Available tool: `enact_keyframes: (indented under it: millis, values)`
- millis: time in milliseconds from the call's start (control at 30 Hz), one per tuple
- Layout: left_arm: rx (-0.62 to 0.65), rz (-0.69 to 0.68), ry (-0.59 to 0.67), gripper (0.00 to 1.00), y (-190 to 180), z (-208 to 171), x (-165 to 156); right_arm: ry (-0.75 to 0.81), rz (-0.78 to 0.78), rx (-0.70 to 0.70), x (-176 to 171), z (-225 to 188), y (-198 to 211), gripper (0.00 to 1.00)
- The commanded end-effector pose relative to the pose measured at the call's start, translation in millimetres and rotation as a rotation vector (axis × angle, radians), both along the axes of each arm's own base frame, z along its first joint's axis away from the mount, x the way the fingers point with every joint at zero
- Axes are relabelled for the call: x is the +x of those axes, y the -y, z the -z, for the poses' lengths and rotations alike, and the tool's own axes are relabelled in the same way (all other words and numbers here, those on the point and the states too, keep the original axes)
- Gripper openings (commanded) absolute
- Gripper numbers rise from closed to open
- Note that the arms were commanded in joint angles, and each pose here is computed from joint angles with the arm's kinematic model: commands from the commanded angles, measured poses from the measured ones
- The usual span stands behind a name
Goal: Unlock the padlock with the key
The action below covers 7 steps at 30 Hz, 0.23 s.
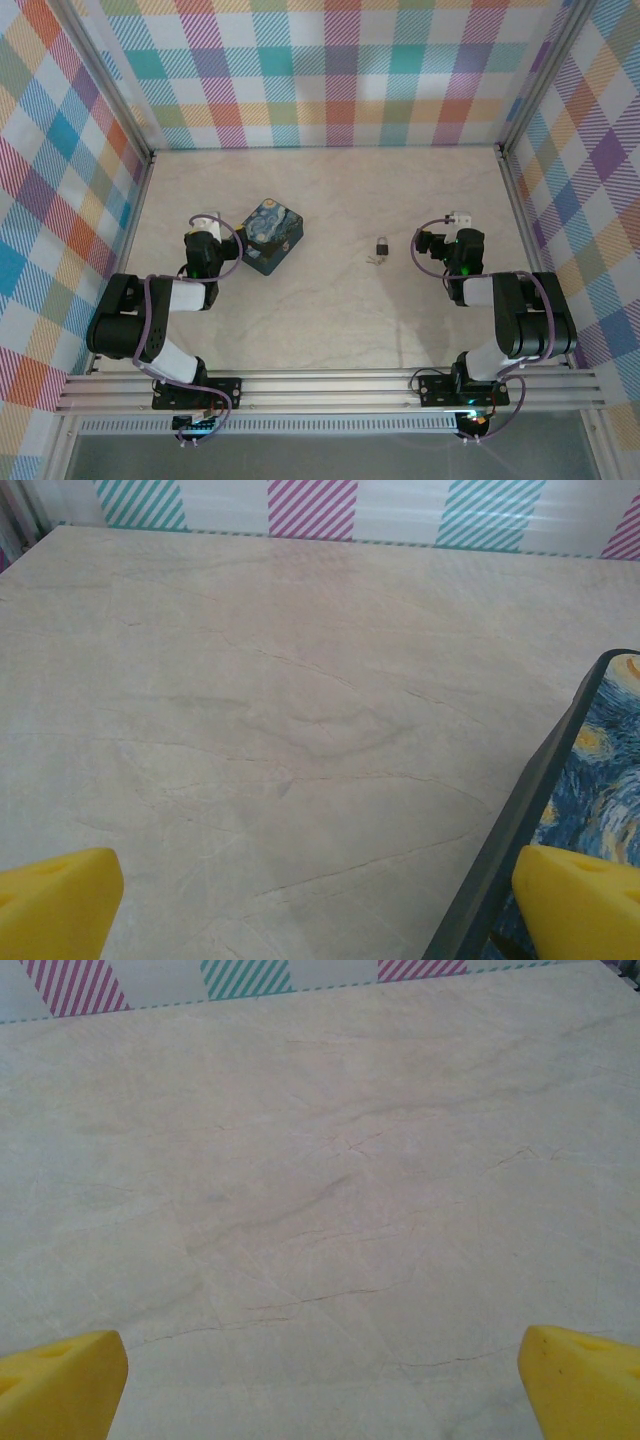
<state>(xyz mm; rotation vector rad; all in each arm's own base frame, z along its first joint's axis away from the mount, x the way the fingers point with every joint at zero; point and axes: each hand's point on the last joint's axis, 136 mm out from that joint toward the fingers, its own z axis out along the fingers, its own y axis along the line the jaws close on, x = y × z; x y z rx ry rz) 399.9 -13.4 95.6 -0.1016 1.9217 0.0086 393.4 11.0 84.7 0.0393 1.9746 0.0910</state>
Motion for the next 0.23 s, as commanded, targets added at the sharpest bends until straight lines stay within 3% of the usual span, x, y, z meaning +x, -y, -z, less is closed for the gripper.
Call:
enact_keyframes:
  millis: [0, 200]
  values:
    - [0.013, 0.028, -0.066, 1.00, 1.7, 16.3, -2.1, 0.037, -0.014, 0.001, 3.5, -8.0, -0.6, 1.00]
    - [-0.009, 0.042, -0.073, 1.00, 0.7, 17.1, -1.3, 0.036, -0.014, 0.000, 3.6, -7.7, -0.9, 1.00]
